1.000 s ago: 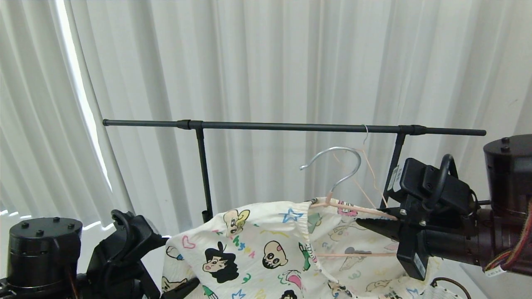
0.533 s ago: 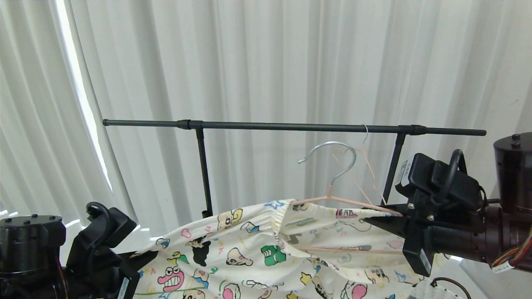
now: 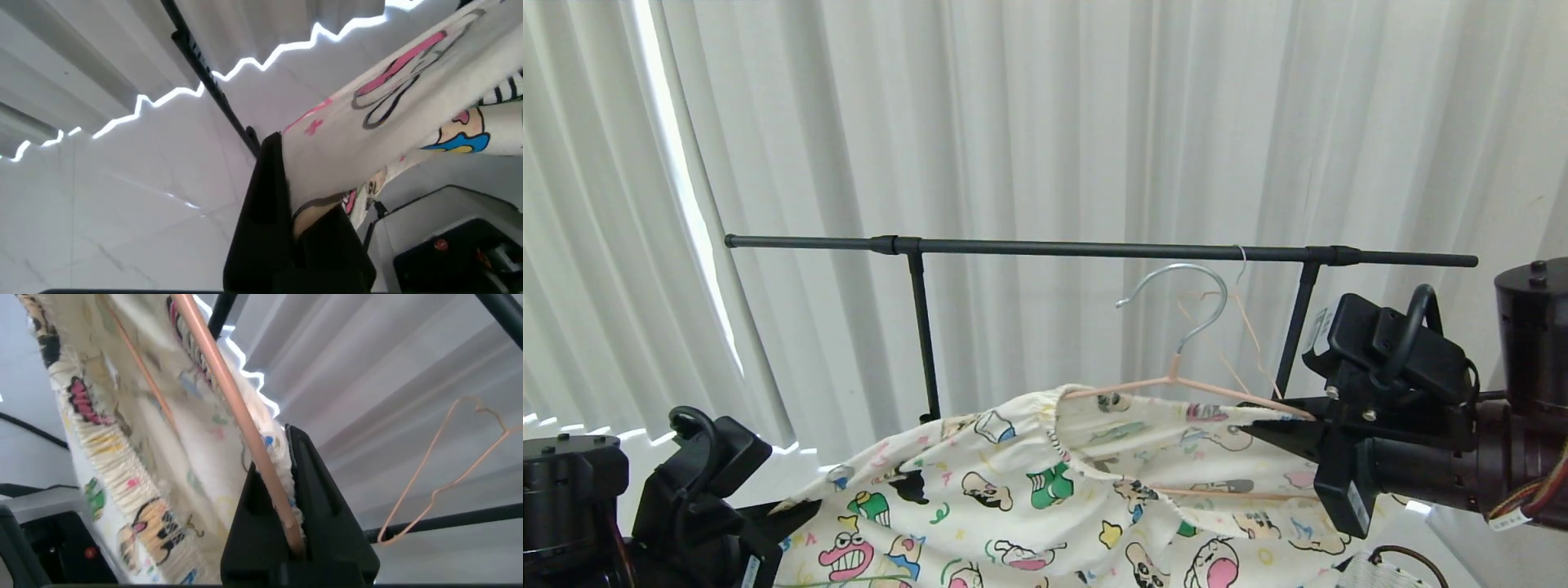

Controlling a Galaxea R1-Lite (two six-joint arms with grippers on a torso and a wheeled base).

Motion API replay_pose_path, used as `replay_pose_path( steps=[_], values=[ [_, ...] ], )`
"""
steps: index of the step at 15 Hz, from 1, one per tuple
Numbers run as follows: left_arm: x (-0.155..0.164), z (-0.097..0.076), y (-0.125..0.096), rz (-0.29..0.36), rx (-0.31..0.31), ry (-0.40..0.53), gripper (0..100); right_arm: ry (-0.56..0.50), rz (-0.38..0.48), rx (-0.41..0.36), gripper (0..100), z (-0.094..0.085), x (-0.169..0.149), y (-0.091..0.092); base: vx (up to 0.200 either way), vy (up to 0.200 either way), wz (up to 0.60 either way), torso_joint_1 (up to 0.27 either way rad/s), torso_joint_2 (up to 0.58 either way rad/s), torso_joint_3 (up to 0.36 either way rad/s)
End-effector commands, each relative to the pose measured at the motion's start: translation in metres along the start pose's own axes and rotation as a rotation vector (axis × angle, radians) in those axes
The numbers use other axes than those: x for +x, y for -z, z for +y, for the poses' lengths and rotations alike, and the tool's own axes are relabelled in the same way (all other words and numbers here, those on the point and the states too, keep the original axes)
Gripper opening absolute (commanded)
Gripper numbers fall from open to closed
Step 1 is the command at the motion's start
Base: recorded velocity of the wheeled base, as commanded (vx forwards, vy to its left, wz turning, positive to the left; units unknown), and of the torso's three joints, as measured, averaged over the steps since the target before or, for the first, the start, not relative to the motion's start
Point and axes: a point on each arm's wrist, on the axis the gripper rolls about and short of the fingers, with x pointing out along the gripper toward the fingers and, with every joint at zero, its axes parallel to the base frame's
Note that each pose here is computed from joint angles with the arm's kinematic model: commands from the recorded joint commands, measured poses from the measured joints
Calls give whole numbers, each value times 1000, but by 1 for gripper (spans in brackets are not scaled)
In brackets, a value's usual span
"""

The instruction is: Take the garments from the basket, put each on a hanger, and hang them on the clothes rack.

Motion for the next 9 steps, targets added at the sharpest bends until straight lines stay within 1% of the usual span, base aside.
replay_pose_path(
  steps=[1,3,5,7,8,9],
  values=[
    [-4,-1,-2,-22,7,-4,100,-2,7,0,0,0,2,1,0,0,0,0,0,0],
    [-10,-2,-5,-59,14,-11,100,60,40,23,0,-6,3,5,0,0,0,0,0,0],
    [-20,-2,-12,-123,-69,-25,100,112,92,52,0,-13,1,20,0,0,0,0,0,0],
    [-32,-1,-26,-216,-153,-48,100,164,136,69,0,-17,-4,32,0,0,0,0,0,0],
    [-37,1,-34,-258,-174,-57,100,191,155,73,0,-17,-4,36,0,0,0,0,0,0],
    [-39,6,-44,-293,-183,-76,100,231,195,77,0,-18,-5,39,0,0,0,0,0,0]
  ],
)
